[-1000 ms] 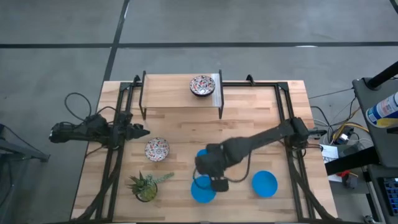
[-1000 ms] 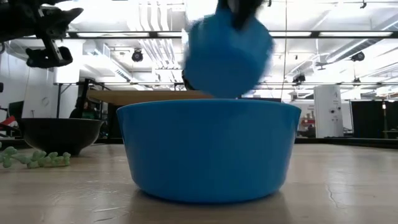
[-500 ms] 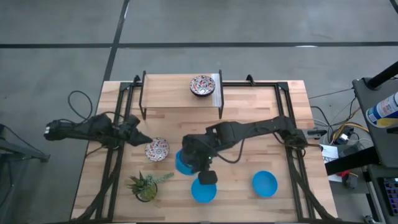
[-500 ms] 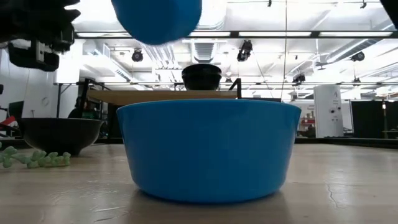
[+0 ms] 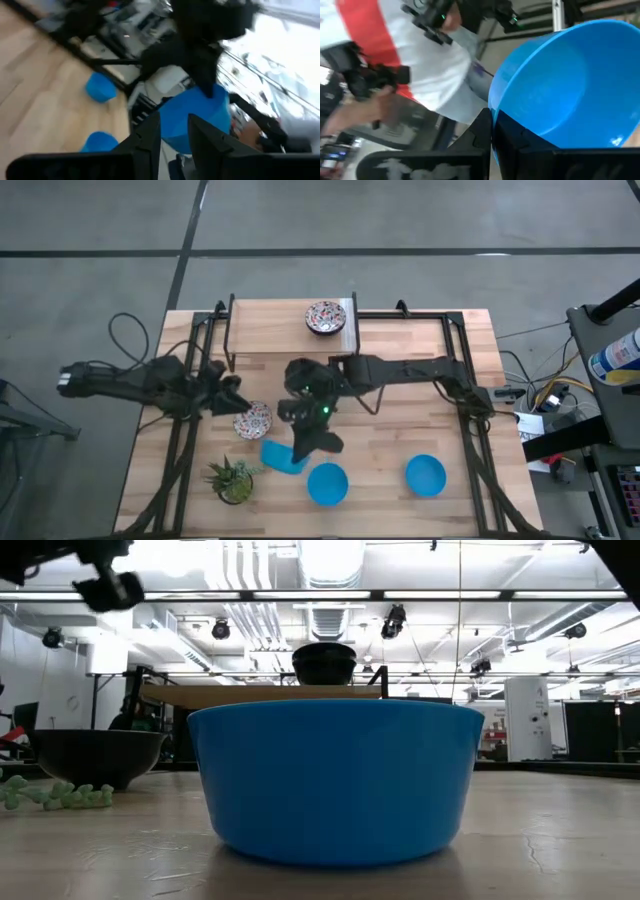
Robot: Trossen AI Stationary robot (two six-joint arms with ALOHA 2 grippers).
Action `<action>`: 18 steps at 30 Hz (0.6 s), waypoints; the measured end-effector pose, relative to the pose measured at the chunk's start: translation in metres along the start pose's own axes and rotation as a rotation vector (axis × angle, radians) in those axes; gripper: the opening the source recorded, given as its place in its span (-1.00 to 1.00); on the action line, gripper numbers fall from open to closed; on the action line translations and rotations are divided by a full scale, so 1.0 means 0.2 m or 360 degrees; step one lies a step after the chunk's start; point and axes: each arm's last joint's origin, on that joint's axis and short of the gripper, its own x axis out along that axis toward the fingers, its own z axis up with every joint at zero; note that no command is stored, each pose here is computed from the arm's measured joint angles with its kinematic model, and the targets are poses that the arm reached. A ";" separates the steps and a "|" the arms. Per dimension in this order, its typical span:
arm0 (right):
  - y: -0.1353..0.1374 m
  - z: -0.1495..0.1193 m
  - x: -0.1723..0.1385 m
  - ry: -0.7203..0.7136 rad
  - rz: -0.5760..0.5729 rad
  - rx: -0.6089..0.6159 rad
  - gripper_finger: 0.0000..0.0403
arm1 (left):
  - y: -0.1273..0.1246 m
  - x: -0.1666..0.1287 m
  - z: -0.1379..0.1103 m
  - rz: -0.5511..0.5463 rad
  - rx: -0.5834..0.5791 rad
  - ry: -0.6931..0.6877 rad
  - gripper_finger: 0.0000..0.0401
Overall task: Pick & Place Mini bowls
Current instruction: Put the blue bowl on the shelf
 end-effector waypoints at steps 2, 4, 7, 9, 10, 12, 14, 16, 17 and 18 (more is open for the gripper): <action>-0.01 0.03 -0.03 -0.0031 0.0081 0.0028 -0.96 | -0.04 0.02 0.03 -0.0116 0.0077 -0.0021 -0.55; -0.02 0.06 -0.07 -0.0064 0.0185 0.0031 -0.96 | -0.08 0.03 0.06 -0.0231 0.0116 -0.0059 -0.55; 0.01 0.12 -0.10 -0.0126 0.0331 -0.0028 -0.96 | -0.11 0.05 0.10 -0.0318 0.0137 -0.0111 -0.55; 0.03 0.15 -0.11 -0.0166 0.0410 -0.0079 -0.96 | -0.13 0.06 0.12 -0.0336 0.0144 -0.0114 -0.55; 0.04 0.16 -0.12 -0.0183 0.0439 -0.0099 -0.96 | -0.14 0.06 0.13 -0.0352 0.0149 -0.0115 -0.55; 0.05 0.18 -0.14 -0.0212 0.0464 -0.0112 -0.96 | -0.16 0.07 0.15 -0.0364 0.0146 -0.0102 -0.55; 0.05 0.18 -0.15 -0.0210 0.0473 -0.0093 -0.96 | -0.18 0.08 0.17 -0.0397 0.0154 -0.0084 -0.55; 0.04 0.18 -0.15 -0.0208 0.0474 -0.0078 -0.96 | -0.21 0.09 0.19 -0.0465 0.0178 -0.0074 -0.55; 0.04 0.18 -0.15 -0.0201 0.0480 -0.0078 -0.96 | -0.23 0.08 0.20 -0.0510 0.0197 -0.0079 -0.55; 0.04 0.18 -0.15 -0.0188 0.0493 -0.0079 -0.96 | -0.25 0.08 0.21 -0.0552 0.0215 -0.0078 -0.55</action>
